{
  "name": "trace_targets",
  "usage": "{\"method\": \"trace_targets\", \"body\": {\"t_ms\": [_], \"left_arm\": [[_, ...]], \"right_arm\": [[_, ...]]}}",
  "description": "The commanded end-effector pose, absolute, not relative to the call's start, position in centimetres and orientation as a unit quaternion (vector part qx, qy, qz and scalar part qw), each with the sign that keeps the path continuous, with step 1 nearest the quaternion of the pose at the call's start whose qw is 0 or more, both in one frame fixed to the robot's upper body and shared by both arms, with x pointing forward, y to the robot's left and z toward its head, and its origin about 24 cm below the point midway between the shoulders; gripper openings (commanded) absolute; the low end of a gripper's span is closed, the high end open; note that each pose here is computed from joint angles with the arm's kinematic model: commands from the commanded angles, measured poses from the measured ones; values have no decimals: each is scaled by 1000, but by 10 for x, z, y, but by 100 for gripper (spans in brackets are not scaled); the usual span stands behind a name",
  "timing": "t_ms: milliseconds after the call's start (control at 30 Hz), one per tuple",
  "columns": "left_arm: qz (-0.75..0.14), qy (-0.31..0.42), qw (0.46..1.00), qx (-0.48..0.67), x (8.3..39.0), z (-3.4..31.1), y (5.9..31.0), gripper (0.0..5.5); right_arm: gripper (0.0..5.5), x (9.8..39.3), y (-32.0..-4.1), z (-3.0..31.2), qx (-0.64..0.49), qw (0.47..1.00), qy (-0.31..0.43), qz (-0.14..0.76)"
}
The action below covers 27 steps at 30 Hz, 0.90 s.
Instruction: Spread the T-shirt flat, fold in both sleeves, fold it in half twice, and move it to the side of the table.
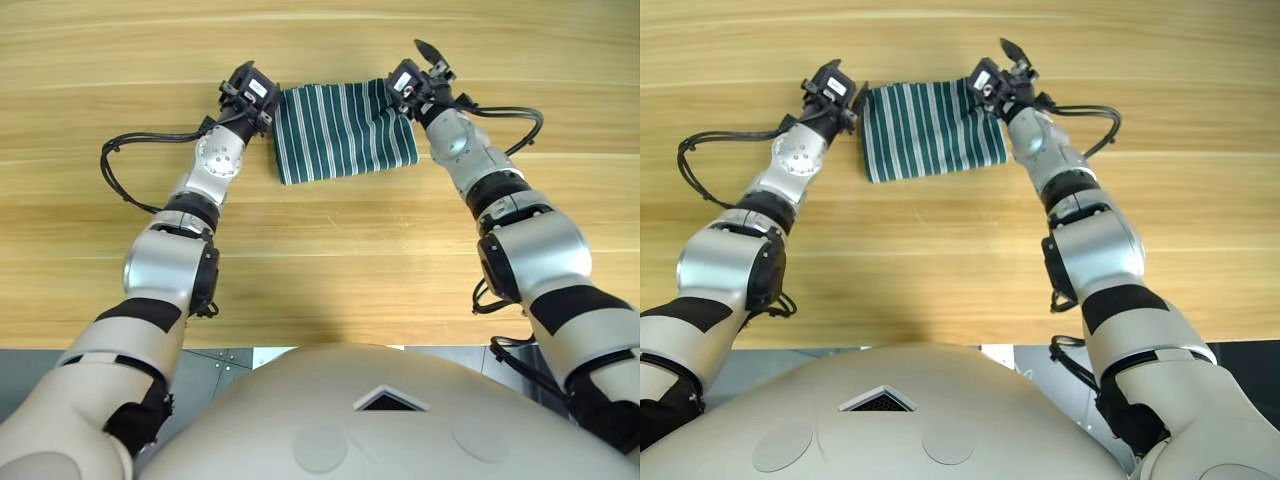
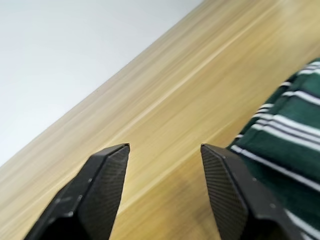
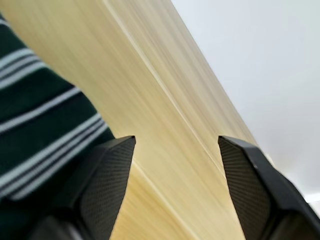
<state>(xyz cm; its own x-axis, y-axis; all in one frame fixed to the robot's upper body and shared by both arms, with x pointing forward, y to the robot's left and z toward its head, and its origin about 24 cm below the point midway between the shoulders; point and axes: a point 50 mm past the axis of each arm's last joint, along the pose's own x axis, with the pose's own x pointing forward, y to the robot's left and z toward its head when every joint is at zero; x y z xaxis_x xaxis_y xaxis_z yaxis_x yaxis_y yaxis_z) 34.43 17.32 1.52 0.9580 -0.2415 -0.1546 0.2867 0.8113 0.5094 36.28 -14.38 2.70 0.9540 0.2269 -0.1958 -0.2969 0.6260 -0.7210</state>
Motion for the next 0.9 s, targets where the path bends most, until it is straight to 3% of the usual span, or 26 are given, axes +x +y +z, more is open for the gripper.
{"method": "trace_targets", "body": {"t_ms": [33,200,300,400,567,900], "left_arm": [[-68,51,966,242,334,10,208,263],[67,52,986,141,304,-1,261,263],[94,29,991,85,285,-10,270,263],[104,12,994,38,277,-15,265,263],[95,26,995,-4,277,-25,248,263],[92,25,995,-2,277,-25,245,263]], "right_arm": [[304,368,-152,33,-385,915,48,112],[304,366,-144,67,-323,935,-124,76],[304,345,-110,75,-290,917,-234,144],[304,321,-71,64,-286,892,-256,239],[304,322,-65,29,-318,894,-145,281],[304,348,-88,5,-168,941,144,256]]}}
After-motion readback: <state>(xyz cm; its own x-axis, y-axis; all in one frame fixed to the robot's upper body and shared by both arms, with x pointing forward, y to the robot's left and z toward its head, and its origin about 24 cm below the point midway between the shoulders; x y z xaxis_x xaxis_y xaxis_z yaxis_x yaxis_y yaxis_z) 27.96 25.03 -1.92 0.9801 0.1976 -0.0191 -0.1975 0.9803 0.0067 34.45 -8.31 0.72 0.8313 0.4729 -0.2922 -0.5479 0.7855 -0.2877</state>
